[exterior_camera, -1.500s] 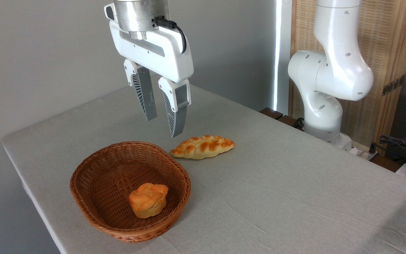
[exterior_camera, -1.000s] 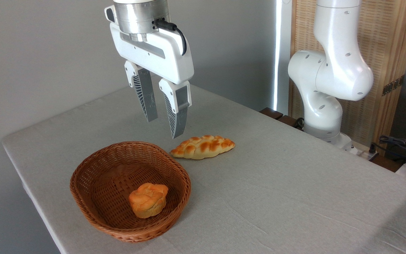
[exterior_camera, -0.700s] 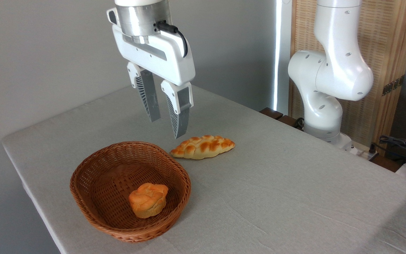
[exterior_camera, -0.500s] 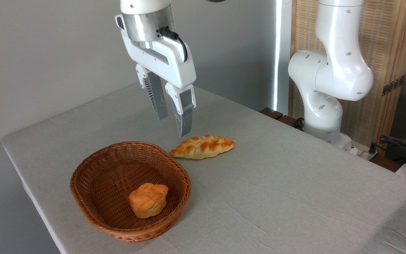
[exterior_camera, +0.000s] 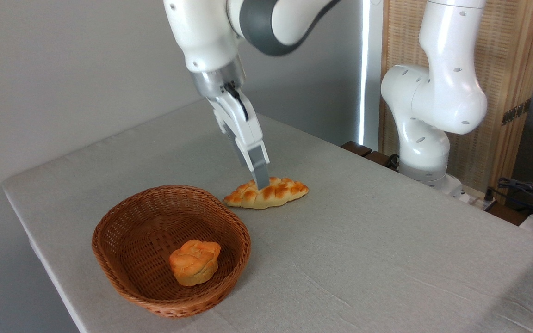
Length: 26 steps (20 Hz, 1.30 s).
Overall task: Put bread into the basket
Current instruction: 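Lower the gripper onto the middle of the croissant roll, then close the gripper fingers around the croissant roll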
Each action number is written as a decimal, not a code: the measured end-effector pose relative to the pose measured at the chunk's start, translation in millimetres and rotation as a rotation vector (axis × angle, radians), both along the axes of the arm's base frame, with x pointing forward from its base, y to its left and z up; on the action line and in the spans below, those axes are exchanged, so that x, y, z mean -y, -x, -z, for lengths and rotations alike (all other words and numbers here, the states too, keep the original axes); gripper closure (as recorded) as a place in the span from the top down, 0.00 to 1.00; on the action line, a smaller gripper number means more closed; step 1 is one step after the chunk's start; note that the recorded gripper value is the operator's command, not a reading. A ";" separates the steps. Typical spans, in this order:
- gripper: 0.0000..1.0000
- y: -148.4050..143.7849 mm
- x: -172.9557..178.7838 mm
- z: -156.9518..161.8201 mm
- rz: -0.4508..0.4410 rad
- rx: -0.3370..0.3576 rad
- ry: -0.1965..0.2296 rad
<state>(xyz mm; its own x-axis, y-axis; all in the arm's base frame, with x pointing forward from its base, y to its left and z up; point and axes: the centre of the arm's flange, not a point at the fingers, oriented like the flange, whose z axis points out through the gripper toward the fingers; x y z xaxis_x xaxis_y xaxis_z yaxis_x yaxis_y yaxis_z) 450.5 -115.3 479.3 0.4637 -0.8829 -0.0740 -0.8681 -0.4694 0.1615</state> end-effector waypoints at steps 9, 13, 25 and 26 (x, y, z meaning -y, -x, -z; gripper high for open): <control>1.00 31.4 9.3 59.0 0.169 -0.114 0.031; 1.00 34.5 11.8 64.7 0.168 -0.125 0.070; 0.63 30.7 11.2 74.9 0.160 -0.061 0.078; 0.52 30.7 11.2 75.0 0.160 -0.060 0.078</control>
